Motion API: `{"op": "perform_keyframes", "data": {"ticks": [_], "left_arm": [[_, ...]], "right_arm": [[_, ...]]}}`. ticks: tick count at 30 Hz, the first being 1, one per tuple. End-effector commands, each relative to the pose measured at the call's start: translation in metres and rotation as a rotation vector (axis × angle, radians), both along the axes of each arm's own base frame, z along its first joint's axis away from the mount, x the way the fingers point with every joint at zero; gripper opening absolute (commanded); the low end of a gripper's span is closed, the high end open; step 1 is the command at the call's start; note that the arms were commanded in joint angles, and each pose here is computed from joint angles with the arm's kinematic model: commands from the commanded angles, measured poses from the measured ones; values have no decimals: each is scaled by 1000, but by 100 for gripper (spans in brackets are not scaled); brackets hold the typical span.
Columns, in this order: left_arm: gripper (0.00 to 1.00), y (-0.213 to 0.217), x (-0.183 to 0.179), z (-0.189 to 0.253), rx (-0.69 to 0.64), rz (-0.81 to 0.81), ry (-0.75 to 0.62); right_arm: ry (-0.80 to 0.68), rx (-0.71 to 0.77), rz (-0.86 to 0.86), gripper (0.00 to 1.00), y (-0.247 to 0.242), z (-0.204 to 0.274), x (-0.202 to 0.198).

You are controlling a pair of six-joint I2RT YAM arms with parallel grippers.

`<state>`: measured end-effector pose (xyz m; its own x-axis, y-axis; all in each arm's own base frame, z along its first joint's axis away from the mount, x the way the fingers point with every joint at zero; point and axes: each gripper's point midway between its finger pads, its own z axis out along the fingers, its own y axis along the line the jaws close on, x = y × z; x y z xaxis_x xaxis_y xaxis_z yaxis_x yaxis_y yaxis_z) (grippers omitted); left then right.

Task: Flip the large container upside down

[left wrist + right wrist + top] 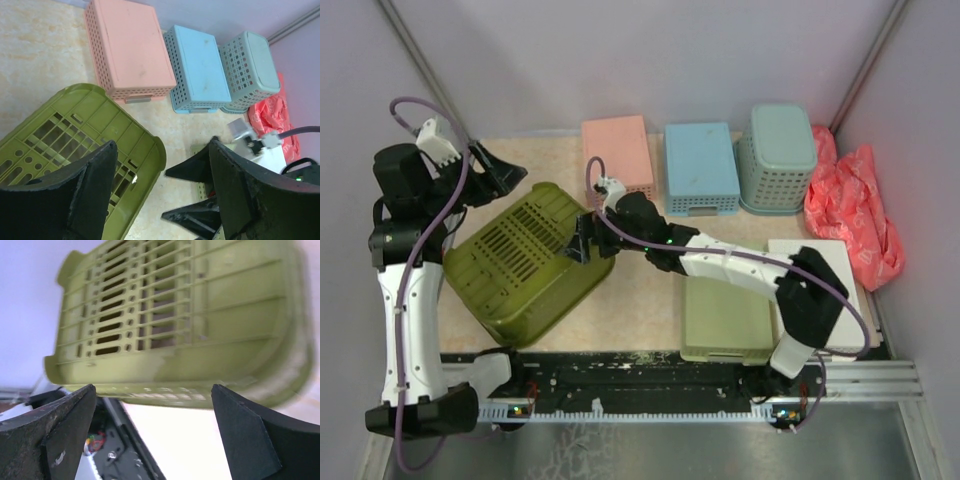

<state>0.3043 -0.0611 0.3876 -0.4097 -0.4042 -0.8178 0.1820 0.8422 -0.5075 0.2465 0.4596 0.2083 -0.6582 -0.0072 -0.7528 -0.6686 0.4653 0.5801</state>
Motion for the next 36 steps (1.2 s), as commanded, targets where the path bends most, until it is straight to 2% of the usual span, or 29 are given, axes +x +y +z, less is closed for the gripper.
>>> {"op": "perform_keyframes", "data": {"ticks": [1, 5, 9, 14, 17, 28, 36], "left_arm": [[80, -21, -1, 12, 7, -91, -36], [83, -58, 5, 6, 47, -137, -36], [85, -98, 12, -7, 76, -211, -10], [91, -116, 16, -17, 142, -285, -9], [99, -117, 15, -19, 186, -317, -44], [100, -101, 4, -16, 163, -229, -174], [100, -99, 5, -34, 172, -217, -111]], "right_arm": [[-120, -186, -306, 98, -91, 49, 29], [-96, -386, -594, 99, -200, 44, 52], [-19, -406, -813, 99, -300, 50, 64], [-100, -457, -1100, 98, -383, 77, 59], [-134, -474, -1193, 99, -403, 96, 53], [-161, -488, -1257, 99, -418, 115, 48], [-155, -505, -1263, 99, -419, 113, 48]]}}
